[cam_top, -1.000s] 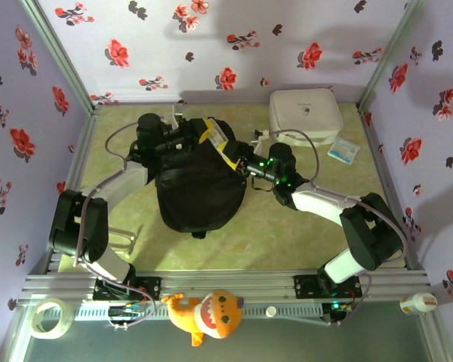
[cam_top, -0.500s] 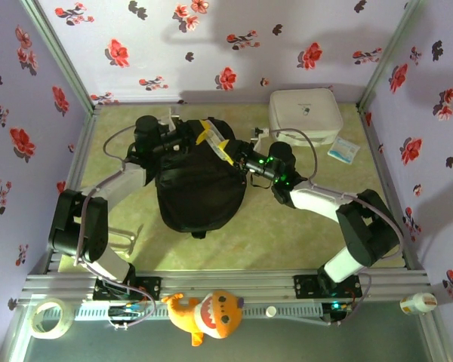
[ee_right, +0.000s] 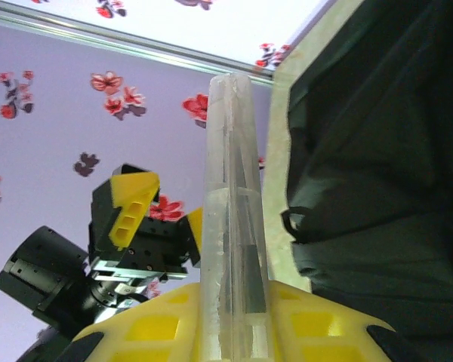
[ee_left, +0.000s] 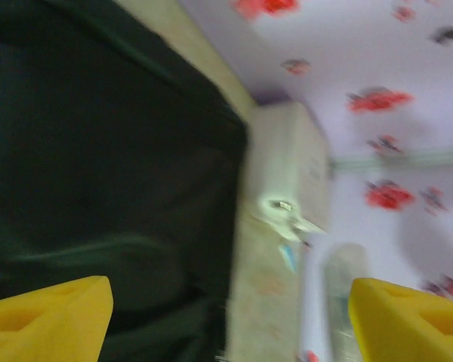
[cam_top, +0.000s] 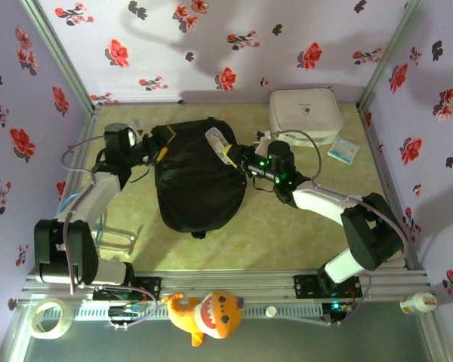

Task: Pack the student bag

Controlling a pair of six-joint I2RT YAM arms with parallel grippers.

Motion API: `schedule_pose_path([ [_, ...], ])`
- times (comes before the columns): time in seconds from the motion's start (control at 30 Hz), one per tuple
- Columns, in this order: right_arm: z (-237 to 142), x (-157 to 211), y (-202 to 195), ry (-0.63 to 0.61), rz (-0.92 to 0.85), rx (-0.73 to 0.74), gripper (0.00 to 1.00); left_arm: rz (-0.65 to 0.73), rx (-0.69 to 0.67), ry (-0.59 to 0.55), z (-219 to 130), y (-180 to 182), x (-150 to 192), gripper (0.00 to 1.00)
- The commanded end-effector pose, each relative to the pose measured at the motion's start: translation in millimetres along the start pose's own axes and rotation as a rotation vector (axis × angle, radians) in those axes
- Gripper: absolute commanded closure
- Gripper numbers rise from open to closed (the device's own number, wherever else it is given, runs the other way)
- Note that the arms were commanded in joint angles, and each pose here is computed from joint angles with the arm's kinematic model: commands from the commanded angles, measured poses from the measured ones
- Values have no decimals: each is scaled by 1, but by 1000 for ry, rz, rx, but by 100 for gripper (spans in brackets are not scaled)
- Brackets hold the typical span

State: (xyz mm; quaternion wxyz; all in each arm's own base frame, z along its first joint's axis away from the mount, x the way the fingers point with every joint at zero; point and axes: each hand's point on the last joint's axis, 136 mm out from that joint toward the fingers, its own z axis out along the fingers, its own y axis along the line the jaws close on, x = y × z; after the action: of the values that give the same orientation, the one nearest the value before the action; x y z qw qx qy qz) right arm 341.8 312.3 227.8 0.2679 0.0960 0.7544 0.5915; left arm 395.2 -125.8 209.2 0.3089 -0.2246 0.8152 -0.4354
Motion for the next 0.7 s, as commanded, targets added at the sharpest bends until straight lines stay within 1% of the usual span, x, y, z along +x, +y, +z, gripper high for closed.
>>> schedule_pose_path([
  [0.0, -12, -12, 5, -49, -110, 68, 79, 66, -341, 45, -17, 87, 30, 18],
  [0.07, -15, -13, 2, -54, -132, 104, 79, 57, -395, 81, -19, 113, 47, 19],
  [0.13, -17, -14, 0, -55, -151, 128, 79, 18, -409, 110, -18, 131, 65, 20],
  [0.27, -18, -16, -1, -56, -174, 158, 79, -32, -388, 133, -15, 147, 94, 21],
  [0.33, -18, -17, -1, -59, -181, 165, 79, -48, -348, 118, -10, 144, 104, 22],
  [0.43, -15, -18, -4, -57, -182, 177, 79, -58, -258, 115, 2, 130, 120, 23],
  [0.67, -13, -19, -10, -56, -175, 193, 79, -17, -123, 202, 35, 87, 161, 28],
])
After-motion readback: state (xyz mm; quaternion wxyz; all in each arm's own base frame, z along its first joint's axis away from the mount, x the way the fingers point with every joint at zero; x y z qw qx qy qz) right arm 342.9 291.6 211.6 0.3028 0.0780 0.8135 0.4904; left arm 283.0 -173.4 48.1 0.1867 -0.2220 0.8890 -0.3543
